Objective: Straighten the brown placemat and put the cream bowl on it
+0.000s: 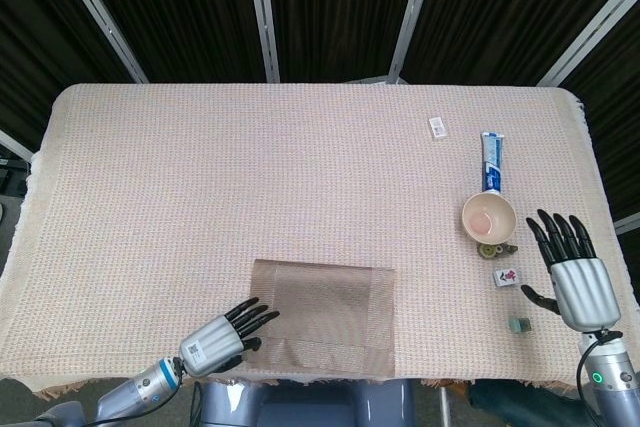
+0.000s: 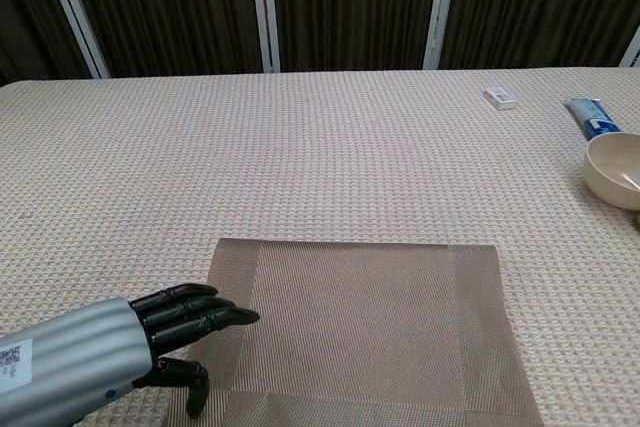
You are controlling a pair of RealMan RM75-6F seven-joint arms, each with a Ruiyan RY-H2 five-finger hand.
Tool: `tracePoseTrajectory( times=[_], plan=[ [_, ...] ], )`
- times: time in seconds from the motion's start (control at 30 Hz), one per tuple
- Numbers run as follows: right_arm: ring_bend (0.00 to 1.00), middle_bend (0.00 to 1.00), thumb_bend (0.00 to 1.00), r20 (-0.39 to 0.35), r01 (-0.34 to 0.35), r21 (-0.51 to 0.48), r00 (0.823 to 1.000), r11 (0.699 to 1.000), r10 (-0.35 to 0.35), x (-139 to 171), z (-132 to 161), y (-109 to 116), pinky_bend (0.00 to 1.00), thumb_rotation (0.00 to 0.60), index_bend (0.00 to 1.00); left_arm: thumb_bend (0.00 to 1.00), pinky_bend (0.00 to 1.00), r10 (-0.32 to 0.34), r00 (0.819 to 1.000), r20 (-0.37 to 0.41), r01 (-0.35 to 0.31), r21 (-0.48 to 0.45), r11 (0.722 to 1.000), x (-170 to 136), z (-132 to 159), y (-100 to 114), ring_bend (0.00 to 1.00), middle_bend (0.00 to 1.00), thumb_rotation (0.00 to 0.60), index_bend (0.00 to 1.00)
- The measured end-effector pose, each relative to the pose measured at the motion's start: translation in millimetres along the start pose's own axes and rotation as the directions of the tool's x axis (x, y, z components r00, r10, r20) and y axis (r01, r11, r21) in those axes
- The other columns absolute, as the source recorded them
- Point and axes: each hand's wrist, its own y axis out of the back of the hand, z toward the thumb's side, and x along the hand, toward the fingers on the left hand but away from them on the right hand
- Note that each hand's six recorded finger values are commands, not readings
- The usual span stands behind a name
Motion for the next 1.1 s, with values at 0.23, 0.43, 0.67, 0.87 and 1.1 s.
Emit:
tracePoseTrajectory(
  times=[0.23, 0.43, 0.67, 0.87, 1.1],
  plan=[
    [0.00, 0.00, 0.00, -0.004, 0.002, -0.003, 1.000, 1.000, -0.002, 0.1, 0.3, 0.9, 0.00, 0.600, 0.00, 0.41, 0.00, -0.006, 1.000, -0.003, 0.006, 0.000, 1.000, 1.9, 0.7, -2.3, 0.00, 0.00, 0.600, 0.50],
    [0.00, 0.00, 0.00, -0.007, 0.005, -0.003, 1.000, 1.000, -0.005, 0.3, 0.7, 1.7, 0.00, 0.600, 0.00, 0.45, 0.00, -0.007, 1.000, 0.003, 0.007, 0.004, 1.000, 4.1, 2.8, -2.3, 0.00, 0.00, 0.600, 0.52],
    [0.00, 0.00, 0.00, -0.009, 0.007, -0.005, 1.000, 1.000, -0.007, 0.7, 0.9, 2.6, 0.00, 0.600, 0.00, 0.51, 0.00, -0.017, 1.000, 0.001, 0.017, 0.001, 1.000, 5.5, 4.4, -4.3, 0.00, 0.00, 0.600, 0.56],
    [0.00, 0.00, 0.00, -0.009, 0.007, -0.010, 1.000, 1.000, -0.008, 0.7, 0.8, 3.1, 0.00, 0.600, 0.00, 0.52, 0.00, -0.023, 1.000, -0.003, 0.023, -0.012, 1.000, 6.6, 5.4, -6.0, 0.00, 0.00, 0.600, 0.62],
    [0.00, 0.00, 0.00, -0.010, 0.008, -0.013, 1.000, 1.000, -0.008, 0.8, 0.8, 3.6, 0.00, 0.600, 0.00, 0.54, 0.00, -0.017, 1.000, -0.011, 0.017, -0.030, 0.999, 9.2, 5.9, -4.6, 0.00, 0.00, 0.600, 0.64]
  ],
)
